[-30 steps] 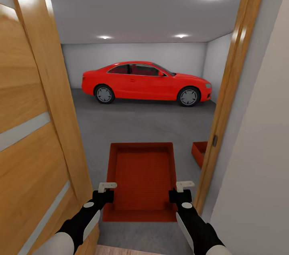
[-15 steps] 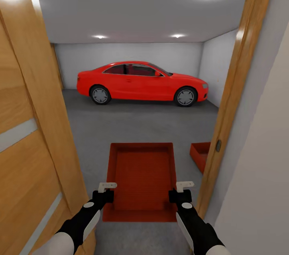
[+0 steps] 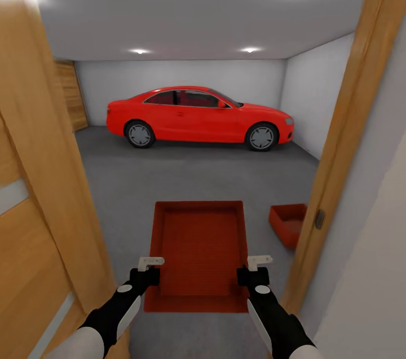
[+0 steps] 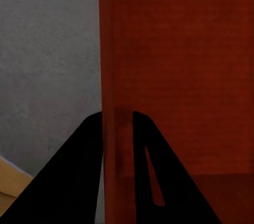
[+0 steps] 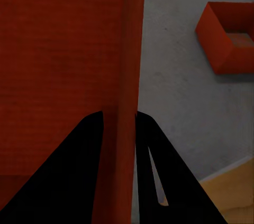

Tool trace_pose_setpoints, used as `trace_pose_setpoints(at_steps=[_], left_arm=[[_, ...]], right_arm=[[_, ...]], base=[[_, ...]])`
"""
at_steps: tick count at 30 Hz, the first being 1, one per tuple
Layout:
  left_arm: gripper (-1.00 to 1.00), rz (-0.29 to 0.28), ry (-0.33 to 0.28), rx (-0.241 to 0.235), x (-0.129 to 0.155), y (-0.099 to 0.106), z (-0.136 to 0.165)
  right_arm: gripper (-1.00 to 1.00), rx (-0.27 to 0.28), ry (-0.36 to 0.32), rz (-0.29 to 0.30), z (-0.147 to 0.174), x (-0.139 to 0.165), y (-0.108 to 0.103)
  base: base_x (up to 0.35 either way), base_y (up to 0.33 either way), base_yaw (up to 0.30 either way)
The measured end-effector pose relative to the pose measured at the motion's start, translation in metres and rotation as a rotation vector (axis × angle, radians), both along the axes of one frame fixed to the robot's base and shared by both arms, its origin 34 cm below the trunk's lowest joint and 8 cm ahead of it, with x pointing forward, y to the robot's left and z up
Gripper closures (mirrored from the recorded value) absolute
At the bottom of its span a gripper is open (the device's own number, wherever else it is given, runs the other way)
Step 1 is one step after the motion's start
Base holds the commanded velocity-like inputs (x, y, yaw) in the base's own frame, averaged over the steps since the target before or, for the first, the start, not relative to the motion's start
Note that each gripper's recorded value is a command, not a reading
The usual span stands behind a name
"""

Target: Move the two storage containers from the living room to the garage. In the garage, place one container on the floor and stack the other container on top of it (either order is fine).

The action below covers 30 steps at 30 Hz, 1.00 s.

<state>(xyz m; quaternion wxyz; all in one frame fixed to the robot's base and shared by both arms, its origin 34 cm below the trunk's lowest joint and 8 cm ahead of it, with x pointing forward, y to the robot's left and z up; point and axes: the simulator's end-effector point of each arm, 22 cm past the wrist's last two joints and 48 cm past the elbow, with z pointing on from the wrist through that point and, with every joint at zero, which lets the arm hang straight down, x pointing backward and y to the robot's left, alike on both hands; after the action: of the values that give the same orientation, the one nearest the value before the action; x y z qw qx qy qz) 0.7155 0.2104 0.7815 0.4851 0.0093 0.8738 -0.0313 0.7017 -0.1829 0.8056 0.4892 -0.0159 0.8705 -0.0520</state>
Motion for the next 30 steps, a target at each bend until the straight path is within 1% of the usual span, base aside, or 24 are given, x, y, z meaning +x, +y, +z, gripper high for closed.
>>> trace_pose_setpoints(at_steps=[6, 15, 30], left_arm=[[1.0, 0.0, 0.0, 0.0, 0.0, 0.0, 0.0], [1.0, 0.0, 0.0, 0.0, 0.0001, -0.0001, -0.0001], [1.0, 0.0, 0.0, 0.0, 0.0, -0.0001, 0.0]], right_arm=[[1.0, 0.0, 0.0, 0.0, 0.0, 0.0001, -0.0001], [1.0, 0.0, 0.0, 0.0, 0.0, 0.0002, -0.0002], [1.0, -0.001, 0.0, 0.0, 0.0001, -0.0001, 0.0003]], base=[[0.31, 0.0, 0.0], [0.145, 0.012, 0.0], [0.319, 0.059, 0.0]])
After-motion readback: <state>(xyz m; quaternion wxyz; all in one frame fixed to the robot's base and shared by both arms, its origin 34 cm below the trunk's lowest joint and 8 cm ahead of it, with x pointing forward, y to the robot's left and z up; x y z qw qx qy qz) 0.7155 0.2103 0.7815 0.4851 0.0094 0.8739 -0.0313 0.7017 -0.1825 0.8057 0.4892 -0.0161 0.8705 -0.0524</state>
